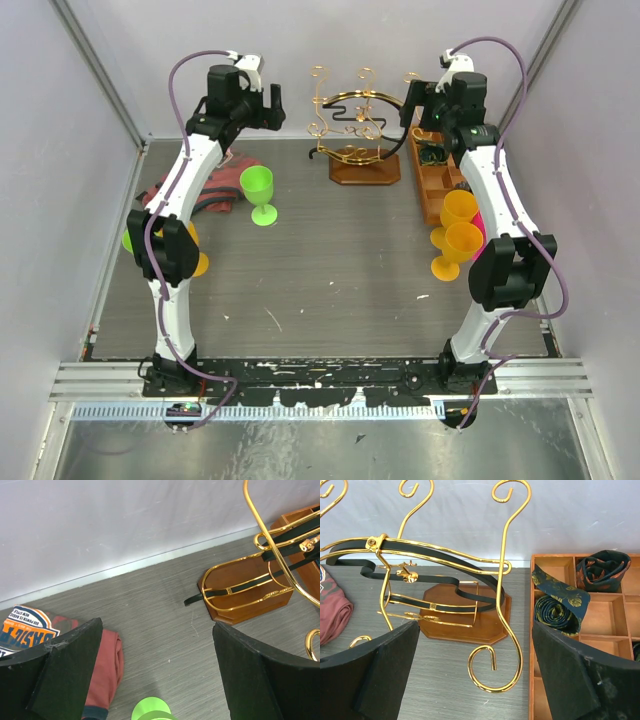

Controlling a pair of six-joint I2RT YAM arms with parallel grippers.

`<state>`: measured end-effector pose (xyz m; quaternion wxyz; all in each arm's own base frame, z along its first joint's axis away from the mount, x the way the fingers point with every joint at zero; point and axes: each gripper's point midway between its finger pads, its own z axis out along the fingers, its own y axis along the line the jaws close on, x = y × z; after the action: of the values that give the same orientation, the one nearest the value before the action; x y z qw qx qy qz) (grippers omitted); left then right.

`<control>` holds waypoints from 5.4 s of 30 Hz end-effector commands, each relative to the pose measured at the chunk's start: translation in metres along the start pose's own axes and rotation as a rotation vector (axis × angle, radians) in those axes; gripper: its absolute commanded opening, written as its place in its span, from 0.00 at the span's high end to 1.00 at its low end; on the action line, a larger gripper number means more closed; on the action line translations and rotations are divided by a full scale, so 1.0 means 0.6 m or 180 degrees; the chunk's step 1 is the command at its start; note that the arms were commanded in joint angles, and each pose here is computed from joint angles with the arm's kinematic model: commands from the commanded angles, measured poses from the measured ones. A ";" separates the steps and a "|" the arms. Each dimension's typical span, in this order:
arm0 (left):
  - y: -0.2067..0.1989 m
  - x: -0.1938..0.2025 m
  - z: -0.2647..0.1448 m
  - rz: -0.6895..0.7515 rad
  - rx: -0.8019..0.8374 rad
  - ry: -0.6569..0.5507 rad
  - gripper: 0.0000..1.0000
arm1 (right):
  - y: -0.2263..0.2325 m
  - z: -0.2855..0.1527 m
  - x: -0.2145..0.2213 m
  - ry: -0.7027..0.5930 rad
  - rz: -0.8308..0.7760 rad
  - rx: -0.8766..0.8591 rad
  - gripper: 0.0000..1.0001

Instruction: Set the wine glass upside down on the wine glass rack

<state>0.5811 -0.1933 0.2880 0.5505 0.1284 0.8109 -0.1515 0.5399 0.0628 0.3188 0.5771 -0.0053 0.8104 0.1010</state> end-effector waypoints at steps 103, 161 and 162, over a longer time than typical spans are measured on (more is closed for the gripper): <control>-0.326 0.064 -0.109 0.0594 0.1399 -0.0227 0.02 | 0.272 -0.037 0.131 0.0843 -0.0531 -0.2037 0.00; -0.359 0.178 -0.305 0.1338 0.0953 0.0108 0.02 | 0.188 -0.180 0.154 0.0875 -0.1228 -0.1277 0.00; -0.358 0.174 -0.306 0.1361 0.0938 0.0099 0.02 | 0.187 -0.181 0.148 0.0859 -0.1257 -0.1268 0.00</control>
<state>0.3019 -0.3259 0.2756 0.5225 0.3709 0.7464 -0.1798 0.3864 0.1677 0.2527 0.4096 -0.2748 0.8532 0.1696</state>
